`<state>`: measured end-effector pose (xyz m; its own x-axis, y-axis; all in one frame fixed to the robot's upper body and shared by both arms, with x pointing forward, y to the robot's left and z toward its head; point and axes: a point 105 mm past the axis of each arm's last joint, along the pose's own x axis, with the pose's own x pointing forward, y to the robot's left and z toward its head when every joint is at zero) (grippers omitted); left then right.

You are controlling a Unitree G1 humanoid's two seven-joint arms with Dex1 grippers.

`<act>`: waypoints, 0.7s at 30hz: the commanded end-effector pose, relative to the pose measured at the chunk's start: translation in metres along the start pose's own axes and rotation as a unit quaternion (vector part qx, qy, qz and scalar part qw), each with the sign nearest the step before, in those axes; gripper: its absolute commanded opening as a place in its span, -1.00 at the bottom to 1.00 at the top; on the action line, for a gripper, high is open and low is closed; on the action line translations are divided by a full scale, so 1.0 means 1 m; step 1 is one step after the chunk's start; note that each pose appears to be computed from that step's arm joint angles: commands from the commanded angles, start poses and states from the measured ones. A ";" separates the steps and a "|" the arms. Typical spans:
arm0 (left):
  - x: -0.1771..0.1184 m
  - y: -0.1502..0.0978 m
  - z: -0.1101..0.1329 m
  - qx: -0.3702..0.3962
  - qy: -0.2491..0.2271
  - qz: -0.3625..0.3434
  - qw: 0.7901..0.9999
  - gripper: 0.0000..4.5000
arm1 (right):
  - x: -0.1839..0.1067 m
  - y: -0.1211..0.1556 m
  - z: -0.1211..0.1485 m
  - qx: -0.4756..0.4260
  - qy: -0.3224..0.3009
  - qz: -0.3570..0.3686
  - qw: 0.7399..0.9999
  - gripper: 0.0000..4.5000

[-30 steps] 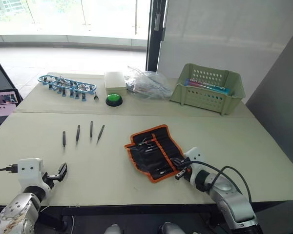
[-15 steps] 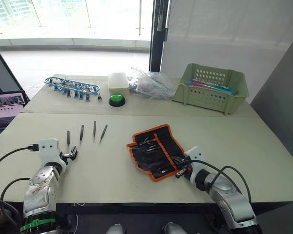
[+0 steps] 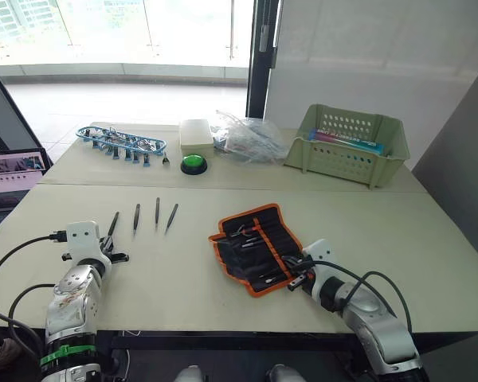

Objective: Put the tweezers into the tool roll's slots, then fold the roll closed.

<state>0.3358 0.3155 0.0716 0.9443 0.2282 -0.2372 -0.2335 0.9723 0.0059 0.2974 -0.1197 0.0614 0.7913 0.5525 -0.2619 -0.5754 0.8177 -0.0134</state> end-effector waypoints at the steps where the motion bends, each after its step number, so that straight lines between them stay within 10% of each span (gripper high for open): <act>1: 0.002 -0.016 -0.013 -0.002 0.024 -0.034 0.999 -0.99 | 0.000 0.003 -0.012 0.010 0.026 0.003 1.000 -1.00; 7: 0.001 -0.006 0.012 0.023 -0.021 -0.021 0.999 -0.99 | 0.000 0.003 -0.012 0.010 0.026 0.003 1.000 -1.00; 14: -0.020 -0.024 0.097 0.091 -0.182 -0.079 0.976 -0.99 | -0.001 0.002 -0.013 0.009 0.028 0.004 1.000 -1.00; 21: -0.050 -0.127 0.104 0.147 -0.168 -0.337 0.914 -0.99 | 0.001 0.005 -0.013 0.008 0.028 0.008 1.000 -1.00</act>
<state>0.3473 0.2095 0.1722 0.9318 -0.3623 0.0240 0.3493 0.9125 0.2130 0.2978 -0.1158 0.0664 0.7860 0.5666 -0.2472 -0.5889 0.8080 -0.0206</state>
